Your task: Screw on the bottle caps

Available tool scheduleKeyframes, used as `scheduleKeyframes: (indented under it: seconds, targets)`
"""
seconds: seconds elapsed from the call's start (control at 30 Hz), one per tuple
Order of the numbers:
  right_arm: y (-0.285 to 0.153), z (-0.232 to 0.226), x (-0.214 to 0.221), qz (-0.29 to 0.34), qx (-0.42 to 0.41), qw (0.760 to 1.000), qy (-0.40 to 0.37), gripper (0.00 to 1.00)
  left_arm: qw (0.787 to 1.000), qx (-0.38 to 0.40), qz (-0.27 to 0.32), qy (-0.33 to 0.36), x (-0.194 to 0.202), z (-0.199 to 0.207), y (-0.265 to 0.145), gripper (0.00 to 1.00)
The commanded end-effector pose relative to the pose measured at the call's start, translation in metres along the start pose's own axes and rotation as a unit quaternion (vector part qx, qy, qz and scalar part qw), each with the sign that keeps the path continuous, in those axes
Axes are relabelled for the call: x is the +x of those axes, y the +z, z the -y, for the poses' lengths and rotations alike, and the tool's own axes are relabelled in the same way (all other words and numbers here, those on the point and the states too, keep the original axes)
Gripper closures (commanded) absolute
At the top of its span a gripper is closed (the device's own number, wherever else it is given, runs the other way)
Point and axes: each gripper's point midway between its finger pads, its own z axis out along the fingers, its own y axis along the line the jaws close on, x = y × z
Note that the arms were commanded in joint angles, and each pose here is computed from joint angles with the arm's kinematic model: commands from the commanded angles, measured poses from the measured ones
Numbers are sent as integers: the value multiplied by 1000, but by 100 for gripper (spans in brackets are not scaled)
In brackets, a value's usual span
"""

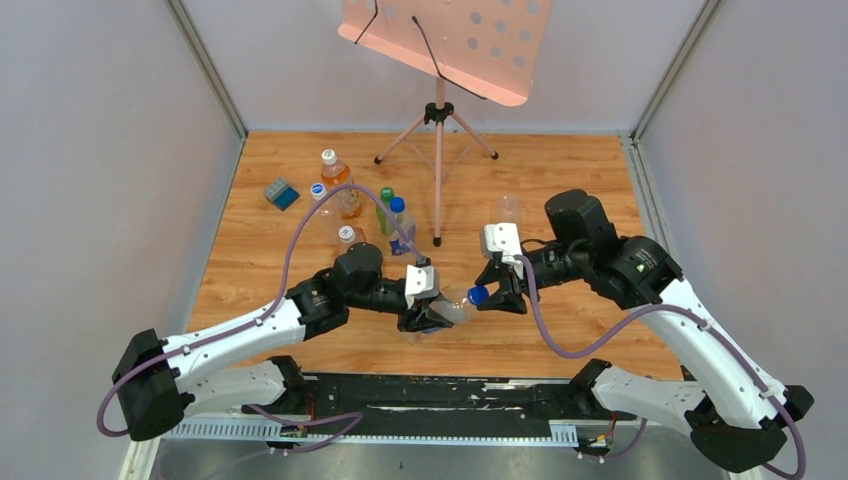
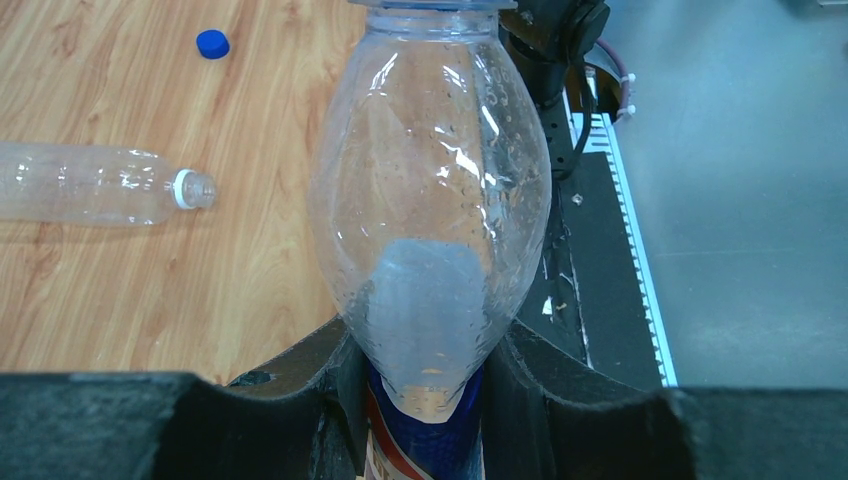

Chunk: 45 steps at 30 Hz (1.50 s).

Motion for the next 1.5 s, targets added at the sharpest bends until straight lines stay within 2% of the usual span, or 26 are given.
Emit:
scheduleKeyframes:
  seconds: [0.0, 0.13, 0.23, 0.33, 0.43, 0.53, 0.57, 0.63, 0.67, 0.7, 0.77, 0.83, 0.93, 1.07, 1.13, 1.2, 1.23, 1.33, 1.47]
  targets:
    - [6, 3, -4, 8, -2, 1000, 12, 61, 998, -25, 39, 35, -34, -13, -1, 90]
    - [10, 17, 7, -19, 32, 996, 81, 78, 996, -54, 40, 55, -39, -25, -2, 91]
    - [14, 35, 14, -38, 88, 978, 184, 100, 990, -107, 44, 83, -41, -46, -5, 91]
    - [18, 54, 23, -45, 169, 921, 348, 100, 973, -202, 42, 105, -37, -80, -13, 91]
    - [25, 65, 29, -33, 220, 837, 501, 100, 946, -290, 47, 139, -42, -109, -24, 90]
    - [33, 69, 29, -11, 226, 745, 628, 100, 922, -337, 41, 184, -39, -119, -24, 88]
    - [36, 70, 26, -1, 212, 723, 657, 100, 908, -360, 51, 208, -48, -121, -26, 88]
    - [38, 72, 15, 17, 184, 698, 692, 94, 901, -371, 49, 218, -44, -124, -23, 88]
    - [37, 73, 9, 25, 174, 699, 693, 88, 904, -370, 49, 210, -41, -124, -20, 88]
    - [35, 75, 2, 32, 170, 711, 682, 79, 906, -369, 48, 205, -39, -124, -19, 88]
    - [27, 79, -10, 45, 175, 745, 642, 52, 910, -369, 47, 184, -34, -124, -18, 89]
    - [16, 82, -17, 55, 190, 784, 589, 29, 913, -372, 36, 166, -25, -125, -18, 91]
    - [-4, 87, -17, 61, 231, 832, 500, 13, 921, -366, 18, 133, -12, -126, -18, 93]
    - [-28, 77, -23, 58, 243, 904, 347, 9, 938, -335, 6, 95, -3, -125, -18, 93]
    - [-37, 66, -26, 54, 230, 939, 250, 10, 953, -292, -1, 82, 0, -116, -13, 93]
    - [-42, 57, -27, 47, 214, 962, 160, 12, 970, -232, -1, 76, -1, -101, -7, 92]
    - [-43, 51, -24, 39, 198, 972, 120, 13, 981, -180, 7, 77, -6, -86, 0, 92]
    - [-38, 29, -11, 12, 142, 989, 30, 14, 994, -82, 4, 71, -6, -58, 8, 90]
    - [-33, 19, 8, -8, 115, 993, -40, 14, 997, -18, -1, 78, -10, -41, 12, 90]
